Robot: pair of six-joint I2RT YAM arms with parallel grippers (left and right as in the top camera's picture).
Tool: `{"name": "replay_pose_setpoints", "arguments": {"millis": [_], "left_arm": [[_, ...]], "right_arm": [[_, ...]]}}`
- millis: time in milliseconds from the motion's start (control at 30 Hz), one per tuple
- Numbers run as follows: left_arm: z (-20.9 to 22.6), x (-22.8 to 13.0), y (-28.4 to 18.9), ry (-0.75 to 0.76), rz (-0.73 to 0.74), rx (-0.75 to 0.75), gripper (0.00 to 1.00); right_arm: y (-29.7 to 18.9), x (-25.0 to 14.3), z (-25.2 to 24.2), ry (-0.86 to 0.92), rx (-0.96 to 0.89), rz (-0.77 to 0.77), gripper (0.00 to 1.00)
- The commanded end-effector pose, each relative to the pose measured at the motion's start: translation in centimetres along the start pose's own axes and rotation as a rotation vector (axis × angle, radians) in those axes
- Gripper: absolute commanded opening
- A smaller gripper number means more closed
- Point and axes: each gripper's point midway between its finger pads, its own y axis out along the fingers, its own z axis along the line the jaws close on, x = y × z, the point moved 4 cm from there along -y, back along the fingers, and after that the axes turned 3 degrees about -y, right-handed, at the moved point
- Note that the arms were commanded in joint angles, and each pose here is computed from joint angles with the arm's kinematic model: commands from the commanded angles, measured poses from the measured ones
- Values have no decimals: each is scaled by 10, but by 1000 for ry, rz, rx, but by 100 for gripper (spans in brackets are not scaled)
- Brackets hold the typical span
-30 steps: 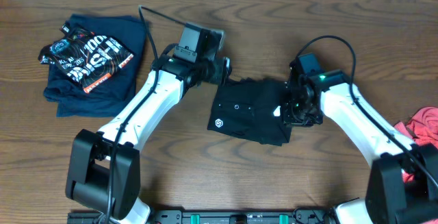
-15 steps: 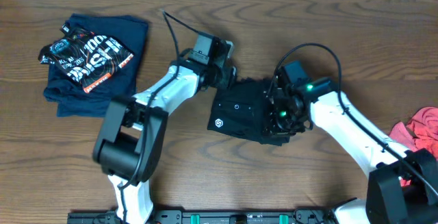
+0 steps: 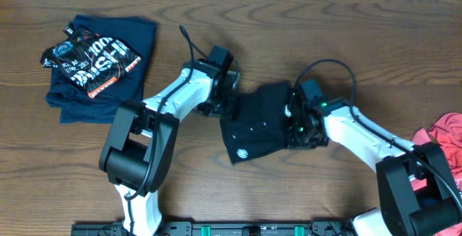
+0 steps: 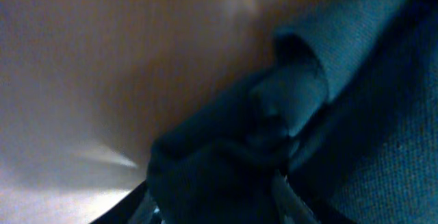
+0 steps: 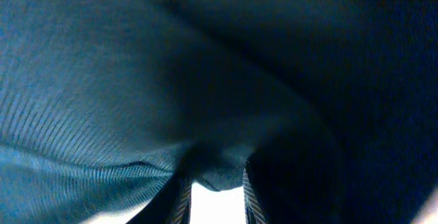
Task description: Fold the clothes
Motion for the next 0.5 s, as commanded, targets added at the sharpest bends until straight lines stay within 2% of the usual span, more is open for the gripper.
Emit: {"name": "replay_pose_setpoints", "arguments": {"millis": [0,133,200,333,467], "left_arm": [[12,-28,11,-109,131,62,49],[13,-46,8,-232,212,91,50],[12,-48,6,-254,217,96,50],[14,-41,-10,-254,150,112,50],[14,-24,-42,-248,-4,112,51]], "right_arm": [[-8,34,-47,74,-228,-172,26],[-26,83,-47,12,-148,-370,26],[-36,95,-40,-22,-98,-400,28],[-50,94,-24,-51,-19,-343,34],[-67,78,-2,-58,119,-256,34]]}}
